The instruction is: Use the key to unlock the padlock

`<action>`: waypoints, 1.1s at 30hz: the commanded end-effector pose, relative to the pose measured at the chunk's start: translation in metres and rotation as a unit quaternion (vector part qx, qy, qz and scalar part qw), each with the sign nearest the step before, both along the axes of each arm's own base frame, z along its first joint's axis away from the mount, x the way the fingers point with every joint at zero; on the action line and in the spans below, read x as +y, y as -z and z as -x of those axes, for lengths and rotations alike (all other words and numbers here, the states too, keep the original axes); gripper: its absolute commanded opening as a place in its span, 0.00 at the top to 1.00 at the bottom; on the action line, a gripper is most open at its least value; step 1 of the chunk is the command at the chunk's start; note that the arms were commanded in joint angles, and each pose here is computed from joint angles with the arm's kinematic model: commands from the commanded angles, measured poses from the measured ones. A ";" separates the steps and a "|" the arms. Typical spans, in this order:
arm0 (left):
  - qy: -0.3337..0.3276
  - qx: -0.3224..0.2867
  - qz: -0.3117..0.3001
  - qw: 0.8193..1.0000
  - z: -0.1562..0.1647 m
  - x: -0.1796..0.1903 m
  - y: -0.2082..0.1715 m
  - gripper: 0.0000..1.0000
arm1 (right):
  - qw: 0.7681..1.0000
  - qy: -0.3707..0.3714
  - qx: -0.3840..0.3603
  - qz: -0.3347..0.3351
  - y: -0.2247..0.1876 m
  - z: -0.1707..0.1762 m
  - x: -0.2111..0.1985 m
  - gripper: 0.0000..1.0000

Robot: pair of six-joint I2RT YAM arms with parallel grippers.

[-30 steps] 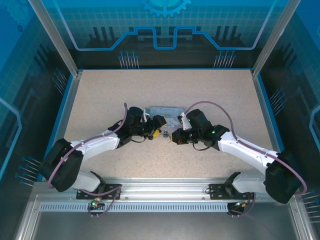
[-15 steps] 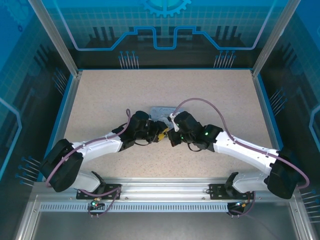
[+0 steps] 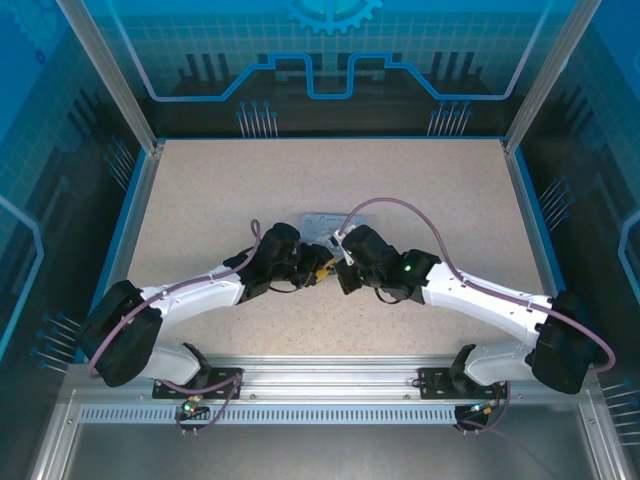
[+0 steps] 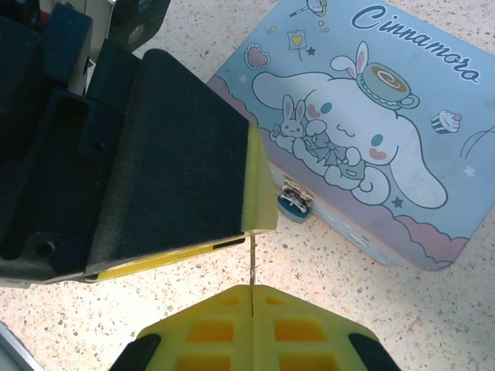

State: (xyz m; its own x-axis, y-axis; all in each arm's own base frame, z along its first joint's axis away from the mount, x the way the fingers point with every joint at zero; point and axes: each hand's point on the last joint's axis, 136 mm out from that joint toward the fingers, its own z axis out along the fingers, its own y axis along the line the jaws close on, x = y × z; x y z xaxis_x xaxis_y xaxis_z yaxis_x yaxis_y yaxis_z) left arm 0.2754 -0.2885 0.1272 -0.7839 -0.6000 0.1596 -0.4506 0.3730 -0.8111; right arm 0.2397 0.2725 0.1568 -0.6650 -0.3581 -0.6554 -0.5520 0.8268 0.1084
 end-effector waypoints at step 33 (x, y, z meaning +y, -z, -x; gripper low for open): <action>0.003 -0.022 0.012 1.000 -0.007 -0.014 -0.023 0.49 | 1.000 -0.018 0.005 0.012 0.006 0.006 0.010 1.00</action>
State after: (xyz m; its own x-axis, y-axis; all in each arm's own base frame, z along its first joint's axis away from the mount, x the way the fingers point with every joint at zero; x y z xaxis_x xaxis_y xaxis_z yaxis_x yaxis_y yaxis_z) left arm 0.2795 -0.2918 0.1363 -0.7764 -0.6114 0.1531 -0.4486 0.3655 -0.8156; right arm 0.2367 0.2761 0.1479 -0.6662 -0.3843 -0.6391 -0.5615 0.8225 0.0908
